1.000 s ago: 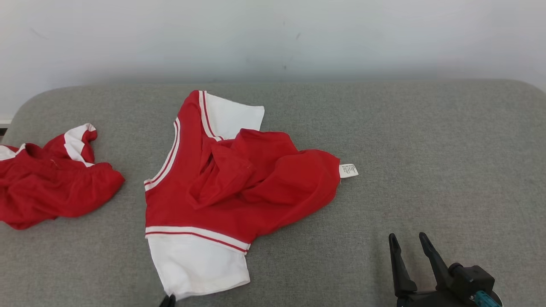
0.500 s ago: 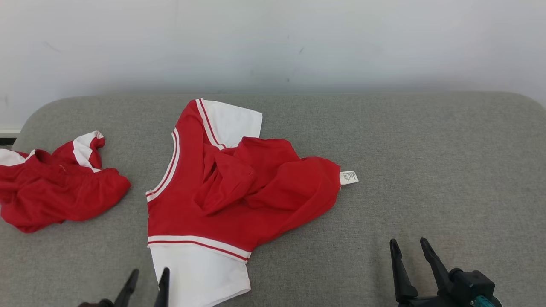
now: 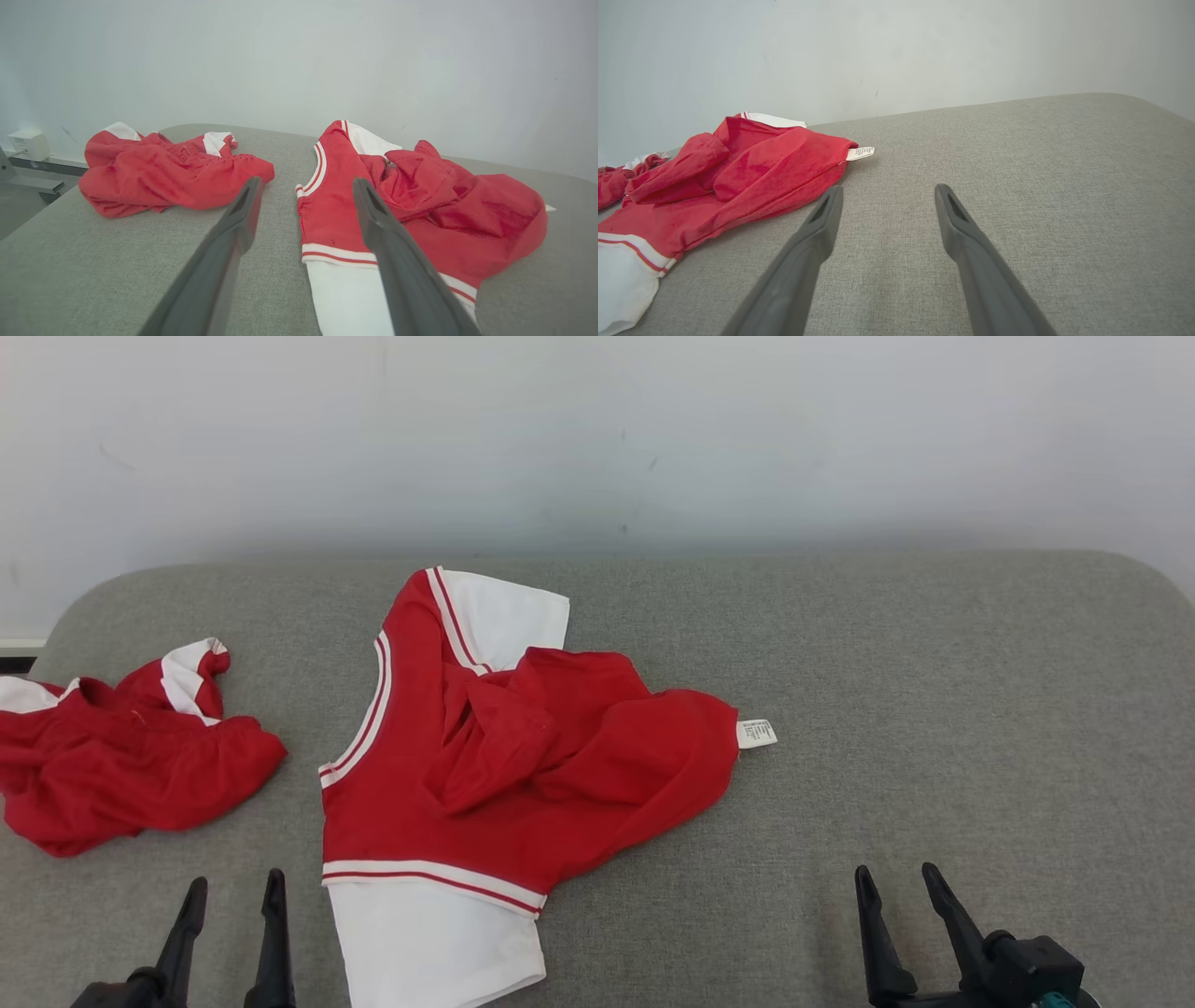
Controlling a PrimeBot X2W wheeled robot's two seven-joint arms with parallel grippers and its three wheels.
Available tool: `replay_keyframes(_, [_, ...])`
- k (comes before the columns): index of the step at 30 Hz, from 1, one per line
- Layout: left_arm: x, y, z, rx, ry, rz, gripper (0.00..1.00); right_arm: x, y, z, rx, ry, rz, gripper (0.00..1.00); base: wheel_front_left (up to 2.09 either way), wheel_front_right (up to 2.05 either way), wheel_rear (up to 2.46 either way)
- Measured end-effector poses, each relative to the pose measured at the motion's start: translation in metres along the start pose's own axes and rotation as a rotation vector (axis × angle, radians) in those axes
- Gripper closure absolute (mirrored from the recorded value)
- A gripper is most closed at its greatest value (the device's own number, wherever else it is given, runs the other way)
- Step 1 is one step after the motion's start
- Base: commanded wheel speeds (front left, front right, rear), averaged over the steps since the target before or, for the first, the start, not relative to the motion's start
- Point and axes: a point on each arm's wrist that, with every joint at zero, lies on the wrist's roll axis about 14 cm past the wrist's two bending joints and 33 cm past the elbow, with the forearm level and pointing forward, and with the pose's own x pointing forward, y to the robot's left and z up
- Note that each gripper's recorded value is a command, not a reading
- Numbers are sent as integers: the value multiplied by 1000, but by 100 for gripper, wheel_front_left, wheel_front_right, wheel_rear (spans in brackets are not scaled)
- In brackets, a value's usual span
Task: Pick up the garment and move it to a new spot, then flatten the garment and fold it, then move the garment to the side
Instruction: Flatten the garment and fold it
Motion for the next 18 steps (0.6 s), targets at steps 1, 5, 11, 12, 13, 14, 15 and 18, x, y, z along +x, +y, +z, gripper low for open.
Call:
replay_keyframes(1, [-1, 2, 1, 5, -2, 7, 0, 0, 0, 0, -1, -1, 0, 0, 0, 0, 0])
replay_keyframes(5, [-8, 6, -3, 46, 9, 14, 0, -1, 3, 2, -10, -6, 10, 0, 0, 0, 0])
replay_keyframes(11, [-14, 8, -9, 56, 28, 20, 0, -2, 7, 3, -13, -9, 22, 0, 0, 0, 0])
replay_keyframes(12, [-16, 8, -10, 59, 32, 24, 0, -2, 8, 3, -14, -8, 26, 0, 0, 0, 0])
replay_keyframes(13, [-17, 8, -12, 53, 36, 26, 0, -2, 9, 3, -14, -8, 28, 0, 0, 0, 0])
replay_keyframes(14, [-18, 9, -12, 51, 38, 28, 0, -2, 10, 3, -14, -7, 31, 0, 0, 0, 0])
replay_keyframes(15, [-19, 8, -12, 54, 37, 29, 0, -3, 11, 2, -15, -7, 33, 0, 0, 0, 0])
replay_keyframes(18, [-19, 8, -11, 51, 32, 29, 0, -3, 13, 2, -15, -5, 38, 0, 0, 0, 0])
